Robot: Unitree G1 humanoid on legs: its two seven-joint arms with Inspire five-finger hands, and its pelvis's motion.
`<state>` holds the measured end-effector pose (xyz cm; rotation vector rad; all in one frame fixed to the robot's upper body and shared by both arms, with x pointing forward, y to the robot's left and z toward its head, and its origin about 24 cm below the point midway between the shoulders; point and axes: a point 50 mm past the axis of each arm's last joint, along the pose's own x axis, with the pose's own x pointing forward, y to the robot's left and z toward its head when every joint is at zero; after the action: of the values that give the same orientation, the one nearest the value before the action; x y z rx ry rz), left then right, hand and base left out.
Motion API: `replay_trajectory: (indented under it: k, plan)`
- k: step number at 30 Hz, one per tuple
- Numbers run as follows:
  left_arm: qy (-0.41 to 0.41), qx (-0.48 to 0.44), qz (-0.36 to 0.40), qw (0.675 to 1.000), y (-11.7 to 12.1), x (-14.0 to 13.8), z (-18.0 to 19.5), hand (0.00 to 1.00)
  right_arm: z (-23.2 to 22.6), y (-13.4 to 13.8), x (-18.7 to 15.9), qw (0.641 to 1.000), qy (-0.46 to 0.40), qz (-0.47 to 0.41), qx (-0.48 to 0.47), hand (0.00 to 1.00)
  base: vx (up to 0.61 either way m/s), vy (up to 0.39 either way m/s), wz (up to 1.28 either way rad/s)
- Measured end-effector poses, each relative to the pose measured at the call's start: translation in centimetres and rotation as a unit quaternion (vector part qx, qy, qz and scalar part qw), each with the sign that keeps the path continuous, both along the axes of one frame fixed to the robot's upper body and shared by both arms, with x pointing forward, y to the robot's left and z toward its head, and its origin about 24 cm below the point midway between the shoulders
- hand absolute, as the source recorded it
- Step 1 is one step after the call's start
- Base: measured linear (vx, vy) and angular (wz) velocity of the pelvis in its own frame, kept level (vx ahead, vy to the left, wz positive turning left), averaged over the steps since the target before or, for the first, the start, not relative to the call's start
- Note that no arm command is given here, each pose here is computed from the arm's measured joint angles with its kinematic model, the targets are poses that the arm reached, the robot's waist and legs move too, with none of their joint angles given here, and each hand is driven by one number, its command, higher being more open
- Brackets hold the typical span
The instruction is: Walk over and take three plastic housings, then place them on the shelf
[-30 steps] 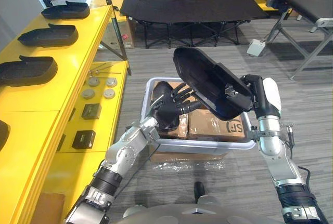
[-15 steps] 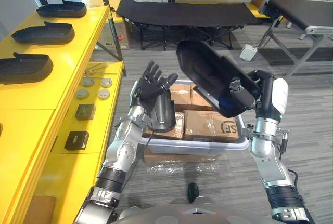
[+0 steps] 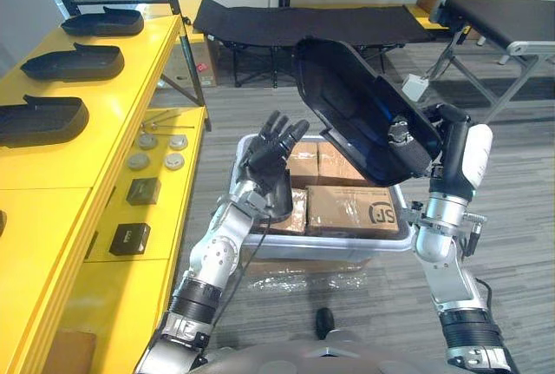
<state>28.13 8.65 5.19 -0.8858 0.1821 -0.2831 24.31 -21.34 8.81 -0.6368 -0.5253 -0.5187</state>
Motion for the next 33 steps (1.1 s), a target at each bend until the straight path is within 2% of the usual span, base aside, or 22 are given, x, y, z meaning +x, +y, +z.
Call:
replay_trajectory:
  k: [8, 19, 23, 24, 33]
  plan:
    - [0.032, -0.017, -0.003, 0.999, -0.4, -0.1, -1.1, 1.00, -0.7, 2.2, 0.1, 0.999, 0.009, 0.036, 0.029, 0.00, 0.00, 0.000, 0.00]
    - [-0.006, -0.139, -0.044, 0.989, -2.9, 0.1, 0.9, 1.00, -2.3, 6.0, 0.0, 0.989, 0.046, 0.099, 0.100, 0.00, 0.00, 0.000, 0.00]
    - [-0.002, -0.170, -0.047, 0.984, -3.3, 0.0, 1.1, 1.00, -2.7, 6.2, 0.0, 0.986, 0.049, 0.096, 0.129, 0.00, -0.01, 0.002, 0.06]
    - [-0.002, -0.170, -0.047, 0.984, -3.3, 0.0, 1.1, 0.00, -2.9, 6.2, 0.0, 0.985, 0.053, 0.094, 0.131, 0.00, -0.03, 0.012, 0.06]
    - [-0.019, -0.133, -0.046, 0.990, -3.4, -0.1, 1.1, 0.00, -3.3, 6.8, 0.0, 0.979, 0.062, 0.104, 0.165, 0.00, -0.02, -0.001, 0.01]
